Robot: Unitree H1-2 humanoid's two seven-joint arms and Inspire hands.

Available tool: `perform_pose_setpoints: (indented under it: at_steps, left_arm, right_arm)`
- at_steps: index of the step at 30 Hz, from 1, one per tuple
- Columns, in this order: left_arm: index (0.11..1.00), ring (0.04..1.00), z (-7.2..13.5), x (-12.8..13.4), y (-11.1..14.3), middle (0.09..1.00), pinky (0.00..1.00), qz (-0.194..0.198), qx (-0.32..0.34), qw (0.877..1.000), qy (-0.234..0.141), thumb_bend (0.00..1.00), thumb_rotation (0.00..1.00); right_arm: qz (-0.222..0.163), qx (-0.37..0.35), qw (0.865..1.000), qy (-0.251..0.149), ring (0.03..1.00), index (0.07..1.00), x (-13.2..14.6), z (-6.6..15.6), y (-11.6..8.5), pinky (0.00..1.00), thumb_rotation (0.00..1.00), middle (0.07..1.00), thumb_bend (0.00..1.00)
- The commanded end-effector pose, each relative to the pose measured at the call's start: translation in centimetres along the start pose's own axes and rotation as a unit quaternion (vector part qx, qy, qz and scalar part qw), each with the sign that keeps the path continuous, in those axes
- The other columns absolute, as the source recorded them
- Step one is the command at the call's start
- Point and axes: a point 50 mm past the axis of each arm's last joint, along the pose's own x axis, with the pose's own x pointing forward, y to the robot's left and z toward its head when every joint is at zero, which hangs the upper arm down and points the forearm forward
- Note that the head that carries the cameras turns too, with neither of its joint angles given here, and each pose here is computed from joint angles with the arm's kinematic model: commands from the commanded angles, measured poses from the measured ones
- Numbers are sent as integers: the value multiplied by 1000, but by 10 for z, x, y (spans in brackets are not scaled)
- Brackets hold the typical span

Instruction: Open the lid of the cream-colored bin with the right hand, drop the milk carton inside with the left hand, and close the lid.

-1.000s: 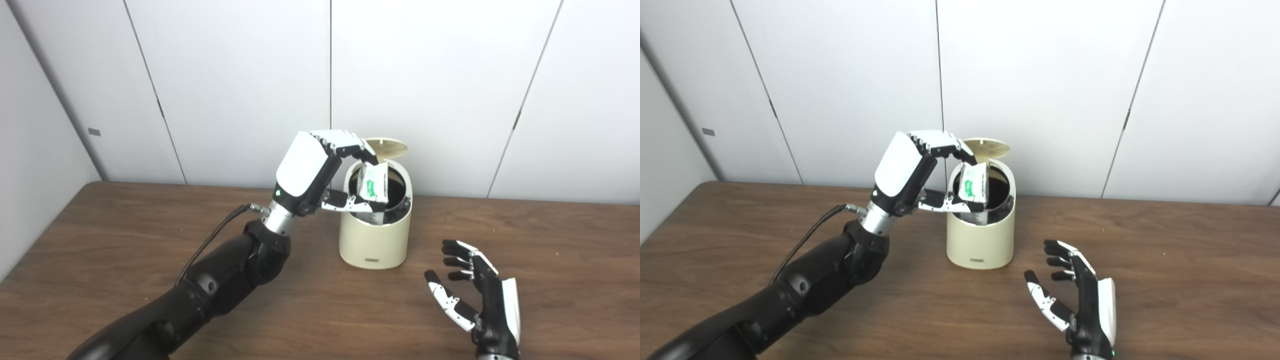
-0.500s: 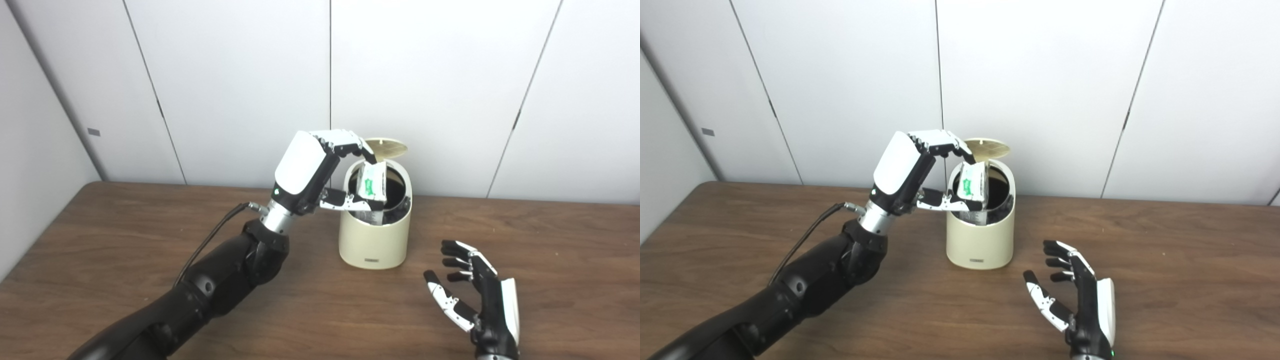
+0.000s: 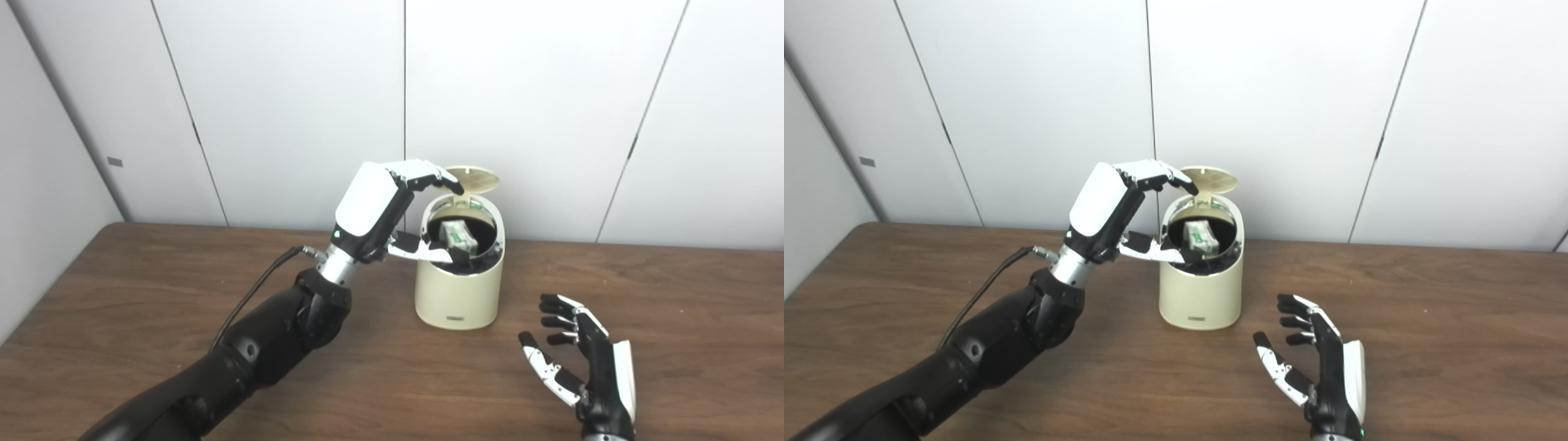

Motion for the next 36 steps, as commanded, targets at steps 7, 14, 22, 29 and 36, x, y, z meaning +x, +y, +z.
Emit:
perform_pose_setpoints:
  at_steps: [7,14,22,29,36]
  left_arm:
    - [629,613,3,20,14,636,494,24,5,999,-24,1000,415]
    - [618,613,3,18,15,626,500,24,0,999,-25,1000,384]
    - [555,528,35,12,25,554,439,93,-39,993,-68,701,644]
    - [539,467,74,-5,54,495,404,186,-89,974,-97,492,628]
    - [626,531,83,-49,54,596,459,160,-181,970,5,493,593]
  right_arm:
    - [0,7,1000,2,653,696,-7,-2,3,532,190,698,264]
    - [3,8,1000,4,662,699,-6,-1,4,546,167,698,258]
    - [0,7,1000,4,654,696,-8,0,3,536,183,693,264]
    - [3,3,1000,-2,640,693,-5,-2,1,514,183,684,263]
    - [7,-106,991,-79,757,771,3,4,-4,625,392,786,265]
